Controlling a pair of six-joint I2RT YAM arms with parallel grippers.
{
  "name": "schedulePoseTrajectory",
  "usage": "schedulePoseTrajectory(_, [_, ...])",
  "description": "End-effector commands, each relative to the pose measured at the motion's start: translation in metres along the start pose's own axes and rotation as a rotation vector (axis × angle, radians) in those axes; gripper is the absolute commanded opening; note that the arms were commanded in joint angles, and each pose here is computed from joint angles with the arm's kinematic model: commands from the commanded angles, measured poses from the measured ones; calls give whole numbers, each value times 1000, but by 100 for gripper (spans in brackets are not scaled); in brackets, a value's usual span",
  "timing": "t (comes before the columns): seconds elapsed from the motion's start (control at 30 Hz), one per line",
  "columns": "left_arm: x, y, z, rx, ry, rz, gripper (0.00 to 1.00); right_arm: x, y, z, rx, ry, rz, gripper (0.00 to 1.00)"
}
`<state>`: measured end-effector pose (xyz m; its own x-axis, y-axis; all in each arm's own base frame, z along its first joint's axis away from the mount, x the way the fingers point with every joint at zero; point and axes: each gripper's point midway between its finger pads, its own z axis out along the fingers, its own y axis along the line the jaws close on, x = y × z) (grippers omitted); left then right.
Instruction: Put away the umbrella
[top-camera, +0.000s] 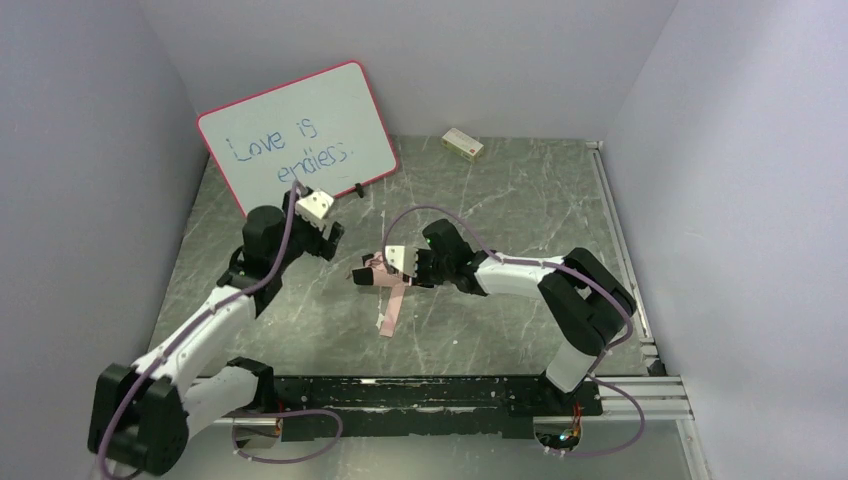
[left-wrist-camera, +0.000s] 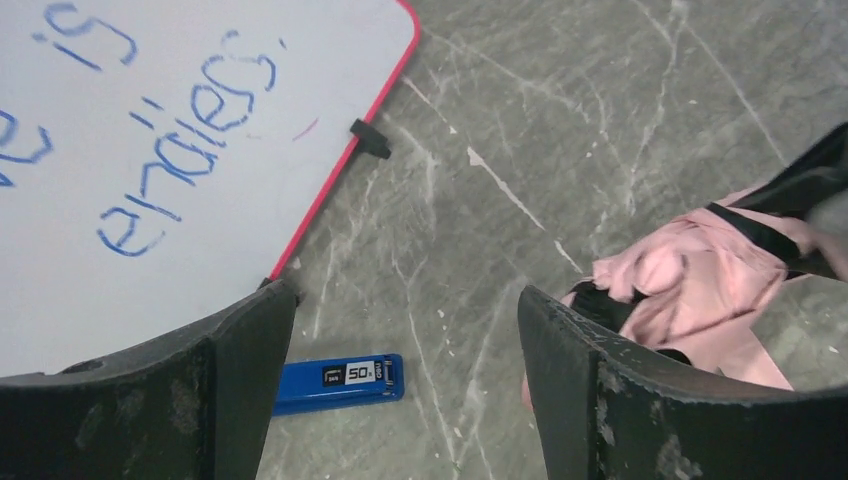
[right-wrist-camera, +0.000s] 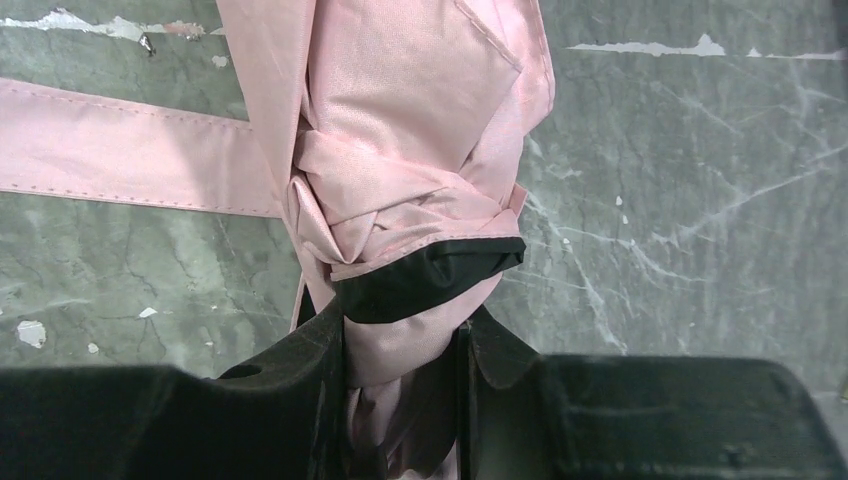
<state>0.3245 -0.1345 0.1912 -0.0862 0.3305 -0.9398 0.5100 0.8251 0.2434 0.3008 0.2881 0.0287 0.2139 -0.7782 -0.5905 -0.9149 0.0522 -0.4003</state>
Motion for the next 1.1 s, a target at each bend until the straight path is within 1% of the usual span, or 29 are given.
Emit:
schedulePoseTrajectory(0.0, [-30, -4, 23, 184, -104, -67, 84, 66, 33, -1, -1, 249, -55, 9])
schedulePoseTrajectory(0.03, [-30, -10, 29, 240, -95, -43, 85, 66, 34, -2, 7, 251, -69, 9])
schedulePoseTrajectory(0.13, [-17, -45, 40, 513, -32, 20, 85, 64, 33, -2, 31, 254, -97, 9])
schedulePoseTrajectory(0.23, [6, -70, 42, 753, 72, 36, 84, 61, 32, -2, 51, 257, -121, 9])
schedulePoseTrajectory(0.33, [28, -85, 42, 907, 152, 18, 82, 57, 35, -1, 49, 248, -132, 9])
schedulePoseTrajectory(0.43, [42, -96, 42, 1010, 170, 0, 81, 56, 38, -1, 53, 247, -149, 9])
schedulePoseTrajectory(0.57, [53, -109, 44, 1099, 191, -34, 80, 55, 41, -1, 55, 242, -152, 9])
schedulePoseTrajectory(0.73, [58, -132, 45, 1194, 223, -22, 79, 59, 44, -2, 49, 253, -157, 9])
schedulePoseTrajectory(0.9, [63, -150, 46, 1231, 268, 17, 79, 60, 45, -3, 52, 253, -157, 9])
schedulePoseTrajectory(1.07, [72, -152, 44, 1221, 303, 18, 79, 57, 45, -2, 53, 249, -161, 9])
